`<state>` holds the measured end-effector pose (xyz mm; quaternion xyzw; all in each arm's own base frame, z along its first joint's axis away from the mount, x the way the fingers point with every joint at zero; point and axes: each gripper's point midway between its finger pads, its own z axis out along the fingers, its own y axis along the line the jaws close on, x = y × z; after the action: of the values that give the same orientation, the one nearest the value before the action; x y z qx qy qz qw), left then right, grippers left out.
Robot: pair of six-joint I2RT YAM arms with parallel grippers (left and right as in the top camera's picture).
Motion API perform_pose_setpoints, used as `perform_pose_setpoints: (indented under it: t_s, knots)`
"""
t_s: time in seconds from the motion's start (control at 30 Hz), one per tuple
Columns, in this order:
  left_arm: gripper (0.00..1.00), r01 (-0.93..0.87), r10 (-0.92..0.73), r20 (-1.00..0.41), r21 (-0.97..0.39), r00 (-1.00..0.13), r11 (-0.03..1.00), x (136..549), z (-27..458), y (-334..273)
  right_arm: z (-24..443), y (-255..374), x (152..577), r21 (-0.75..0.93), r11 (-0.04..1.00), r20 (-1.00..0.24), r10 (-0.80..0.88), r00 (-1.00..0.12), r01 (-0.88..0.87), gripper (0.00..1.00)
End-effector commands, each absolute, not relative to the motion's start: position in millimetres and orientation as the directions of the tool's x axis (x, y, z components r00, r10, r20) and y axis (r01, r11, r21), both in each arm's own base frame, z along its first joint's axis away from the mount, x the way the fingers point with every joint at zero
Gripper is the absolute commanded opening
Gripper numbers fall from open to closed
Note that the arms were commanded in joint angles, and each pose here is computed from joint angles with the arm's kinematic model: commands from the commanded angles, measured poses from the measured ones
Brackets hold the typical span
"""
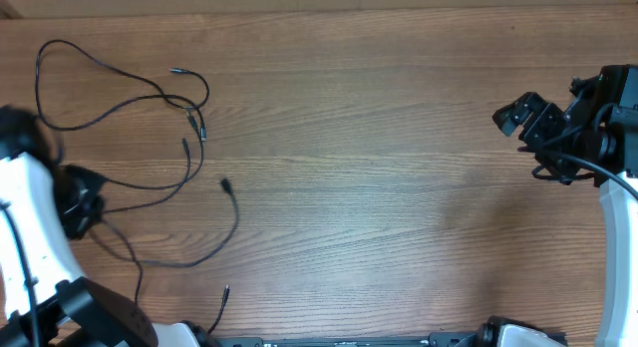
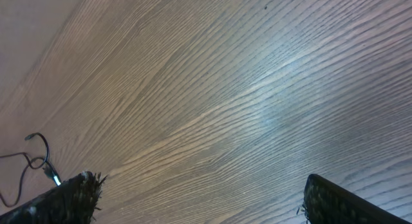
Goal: Untangle cables
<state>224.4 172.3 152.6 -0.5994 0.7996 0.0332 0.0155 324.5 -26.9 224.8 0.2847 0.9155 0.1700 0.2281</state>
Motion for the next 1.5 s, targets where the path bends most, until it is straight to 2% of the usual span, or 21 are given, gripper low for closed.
perform_pose_setpoints:
  t_s: [0.0,0.17,0.37,0.47,0.6,0.7,0.73,0.8,0.87,0.97,1.03,1.2,1.27,1.33,1.47]
  knots:
    - [0.04,-0.996,-0.990,-0.107,0.022,-0.093,0.091,205.8,147.6,206.0,238.6,-29.4,327.8,0.446,0.785,-0.359,0.597,-0.717,0.430,1.00]
    - [0.05,-0.994,-0.973,-0.204,-0.042,0.108,-0.102,183.0,143.4,261.7,238.6,-29.4,327.8,0.446,0.785,-0.359,0.597,-0.717,0.430,1.00]
    - [0.07,-0.980,-0.924,-0.328,-0.090,0.195,-0.175,173.9,144.2,310.5,238.6,-29.4,327.8,0.446,0.785,-0.359,0.597,-0.717,0.430,1.00]
    - [0.08,-0.981,-0.907,-0.379,-0.136,0.181,-0.139,187.1,145.9,328.6,238.6,-29.4,327.8,0.446,0.785,-0.359,0.597,-0.717,0.430,1.00]
    - [0.17,-0.984,-0.886,-0.454,-0.179,0.096,-0.015,212.1,149.1,349.9,238.6,-29.4,327.8,0.446,0.785,-0.359,0.597,-0.717,0.430,1.00]
    - [0.18,-0.981,-0.873,-0.479,-0.192,0.091,0.003,218.3,149.5,358.8,238.6,-29.4,327.8,0.446,0.785,-0.359,0.597,-0.717,0.430,1.00]
    - [0.21,-0.980,-0.868,-0.487,-0.199,0.093,0.006,220.0,150.4,361.2,238.6,-29.4,327.8,0.446,0.785,-0.359,0.597,-0.717,0.430,1.00]
    - [0.38,-0.979,-0.871,-0.483,-0.204,0.092,0.009,221.2,150.1,360.5,238.6,-29.4,327.8,0.446,0.785,-0.359,0.597,-0.717,0.430,1.00]
    - [0.38,-0.977,-0.884,-0.462,-0.212,0.077,0.026,223.8,147.9,355.6,238.6,-29.4,327.8,0.446,0.785,-0.359,0.597,-0.717,0.430,1.00]
    - [0.46,-0.969,-0.920,-0.388,-0.241,0.047,0.052,229.2,141.3,339.1,238.6,-29.4,327.8,0.446,0.785,-0.359,0.597,-0.717,0.430,1.00]
    - [0.46,-0.957,-0.945,-0.326,-0.271,-0.014,0.107,236.3,137.1,323.0,238.6,-29.4,327.8,0.446,0.785,-0.359,0.597,-0.717,0.430,1.00]
    - [0.45,-0.887,-0.921,-0.257,-0.287,-0.292,0.362,255.8,129.8,282.8,238.6,-29.4,327.8,0.446,0.785,-0.359,0.597,-0.717,0.430,1.00]
    - [0.52,-0.852,-0.881,-0.258,-0.254,-0.397,0.458,261.5,124.4,271.8,238.6,-29.4,327.8,0.446,0.785,-0.359,0.597,-0.717,0.430,1.00]
    - [0.59,-0.852,-0.869,-0.249,-0.209,-0.428,0.480,263.0,117.9,266.7,238.6,-29.4,327.8,0.446,0.785,-0.359,0.597,-0.717,0.430,1.00]
    - [0.63,-0.861,-0.844,-0.245,-0.065,-0.477,0.505,259.9,101.1,268.0,238.6,-29.4,327.8,0.446,0.785,-0.359,0.597,-0.717,0.430,1.00]
